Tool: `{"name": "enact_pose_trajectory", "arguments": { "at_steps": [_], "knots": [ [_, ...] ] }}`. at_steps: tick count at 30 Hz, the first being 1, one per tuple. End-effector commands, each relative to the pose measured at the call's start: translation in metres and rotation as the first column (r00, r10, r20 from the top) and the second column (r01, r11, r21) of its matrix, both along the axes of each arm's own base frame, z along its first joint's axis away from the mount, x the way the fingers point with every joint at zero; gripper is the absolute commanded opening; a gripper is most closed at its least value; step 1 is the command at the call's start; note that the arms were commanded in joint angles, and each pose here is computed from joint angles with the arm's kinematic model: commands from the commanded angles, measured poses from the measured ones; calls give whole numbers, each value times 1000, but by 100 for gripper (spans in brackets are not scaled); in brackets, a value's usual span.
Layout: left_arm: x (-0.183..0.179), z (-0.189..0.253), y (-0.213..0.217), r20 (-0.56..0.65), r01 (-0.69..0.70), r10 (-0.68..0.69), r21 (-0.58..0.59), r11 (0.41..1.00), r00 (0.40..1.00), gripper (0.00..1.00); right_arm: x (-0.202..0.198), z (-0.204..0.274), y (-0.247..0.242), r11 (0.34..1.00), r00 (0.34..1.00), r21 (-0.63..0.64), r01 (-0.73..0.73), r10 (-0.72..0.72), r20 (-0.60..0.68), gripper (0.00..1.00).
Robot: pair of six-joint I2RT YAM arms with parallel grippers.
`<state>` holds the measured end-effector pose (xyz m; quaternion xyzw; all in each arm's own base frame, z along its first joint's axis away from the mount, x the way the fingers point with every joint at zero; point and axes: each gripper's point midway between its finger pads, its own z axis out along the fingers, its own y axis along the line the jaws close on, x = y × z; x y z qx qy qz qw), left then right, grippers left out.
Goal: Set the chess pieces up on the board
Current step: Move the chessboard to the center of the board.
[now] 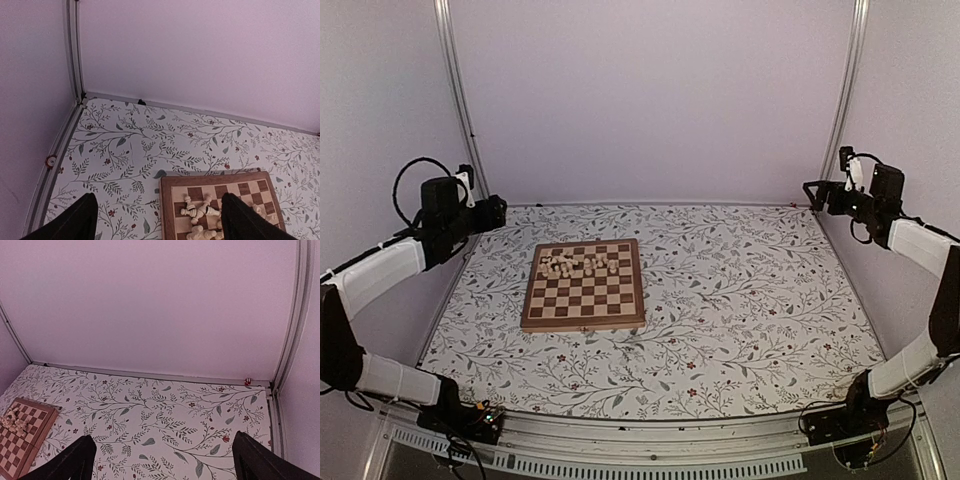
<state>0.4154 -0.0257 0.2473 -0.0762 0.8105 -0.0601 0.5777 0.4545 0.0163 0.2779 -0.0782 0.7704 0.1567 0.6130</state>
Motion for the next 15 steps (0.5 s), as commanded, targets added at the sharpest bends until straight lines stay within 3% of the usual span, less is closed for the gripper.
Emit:
{"name": "enact_pose_trajectory", "arguments": {
  "at_steps": [1, 5, 7, 11, 13, 15],
  "knots": [
    [-37, -65, 1, -337, -18, 8, -28, 999, 942, 81, -12, -21, -32, 988, 986, 79, 132, -123, -116, 99],
    [-61, -96, 12, -482, -64, 62, 13, 998, 874, 75, -38, -23, -3, 995, 993, 42, -90, 92, -67, 96],
    [-71, -112, 13, -544, -69, 59, 3, 998, 837, 63, -52, -22, 10, 984, 984, -5, -178, 178, -27, 88],
    [-89, -147, 15, -646, -93, 41, -47, 995, 762, 28, -65, -23, 21, 964, 965, -52, -260, 260, -16, 79],
    [-93, -159, 18, -672, -109, 36, -66, 992, 739, 18, -66, -26, 22, 961, 964, -69, -267, 266, -18, 77],
    [-96, -168, 15, -695, -100, 14, -84, 992, 719, 14, -68, -28, 24, 957, 960, -72, -280, 279, -18, 76]
  ]
}}
